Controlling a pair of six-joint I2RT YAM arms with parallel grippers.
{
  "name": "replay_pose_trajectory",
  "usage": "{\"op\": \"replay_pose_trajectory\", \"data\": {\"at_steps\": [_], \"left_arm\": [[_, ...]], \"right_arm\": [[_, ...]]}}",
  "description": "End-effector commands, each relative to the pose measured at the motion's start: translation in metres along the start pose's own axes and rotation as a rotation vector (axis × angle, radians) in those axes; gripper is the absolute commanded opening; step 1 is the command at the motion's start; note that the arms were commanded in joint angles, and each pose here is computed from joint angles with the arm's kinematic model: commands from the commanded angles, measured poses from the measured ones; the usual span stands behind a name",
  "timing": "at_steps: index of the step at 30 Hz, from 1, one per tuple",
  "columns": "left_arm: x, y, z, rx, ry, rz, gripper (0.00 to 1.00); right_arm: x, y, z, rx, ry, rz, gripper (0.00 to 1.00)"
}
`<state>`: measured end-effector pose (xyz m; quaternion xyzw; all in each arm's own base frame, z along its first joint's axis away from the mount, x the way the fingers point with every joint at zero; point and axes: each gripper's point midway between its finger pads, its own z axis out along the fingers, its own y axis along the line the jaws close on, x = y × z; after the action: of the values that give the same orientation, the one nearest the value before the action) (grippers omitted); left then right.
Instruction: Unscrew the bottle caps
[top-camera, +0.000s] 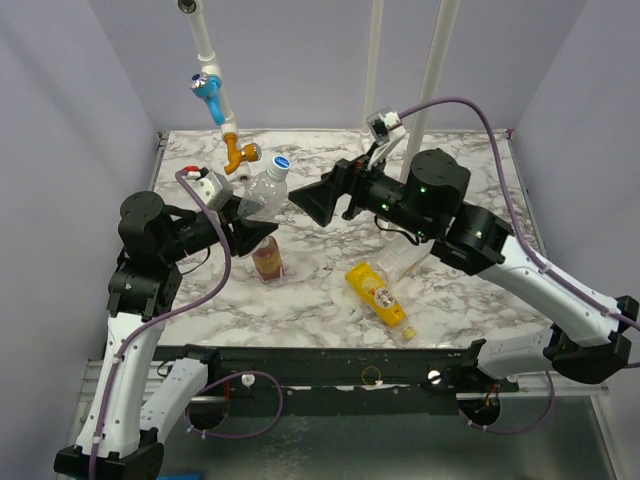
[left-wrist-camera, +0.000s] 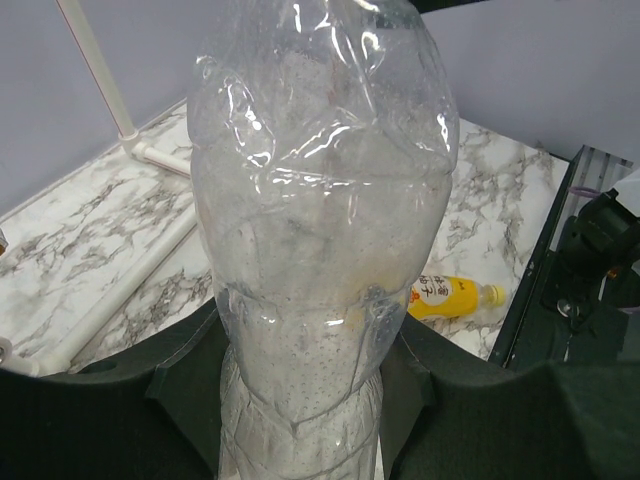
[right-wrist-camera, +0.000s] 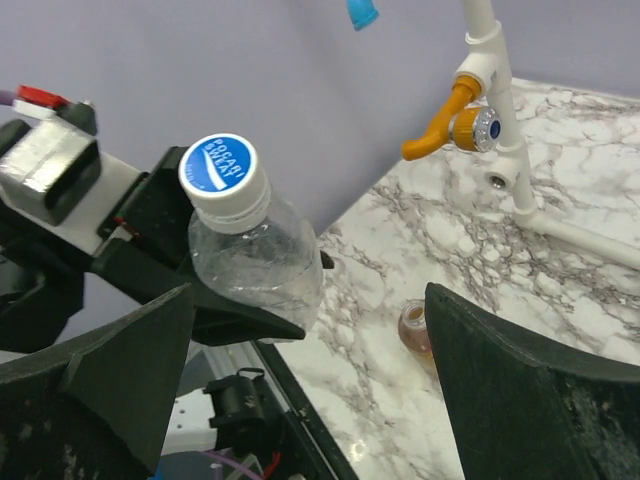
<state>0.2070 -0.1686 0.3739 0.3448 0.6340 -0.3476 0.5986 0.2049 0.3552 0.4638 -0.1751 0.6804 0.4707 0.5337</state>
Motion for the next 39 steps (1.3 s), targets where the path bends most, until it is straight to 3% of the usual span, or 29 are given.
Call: {"op": "replay_pose_trajectory", "data": {"at_steps": [1,5,9,26,37,39], "left_arm": [[0.000,-0.003,0.000,0.021,0.003,0.002,0.00],[0.006,-0.004,-0.001,0.020,0.008,0.002,0.00],[0.014,-0.002,-0.003,0.003,0.014,0.024,0.00],[0.011,0.005,-0.003,-0.024,0.009,0.073,0.00],[0.005,0.007,-0.001,-0.032,-0.002,0.047,0.00],[0.004,0.007,0.000,-0.032,-0.005,0.028,0.00]], "right_arm": [[-0.020,0.012,0.023,-0.058,-0.082,-0.097,0.98],[-0.040,0.025,0.030,-0.118,-0.170,-0.140,0.97],[-0.037,0.035,0.042,-0.163,-0.139,-0.154,0.95],[-0.014,0.030,0.083,-0.158,-0.078,-0.132,0.67],[-0.008,0.027,0.077,-0.162,-0.093,-0.106,0.32],[-0.006,0.025,0.075,-0.159,-0.098,-0.104,0.21]]}}
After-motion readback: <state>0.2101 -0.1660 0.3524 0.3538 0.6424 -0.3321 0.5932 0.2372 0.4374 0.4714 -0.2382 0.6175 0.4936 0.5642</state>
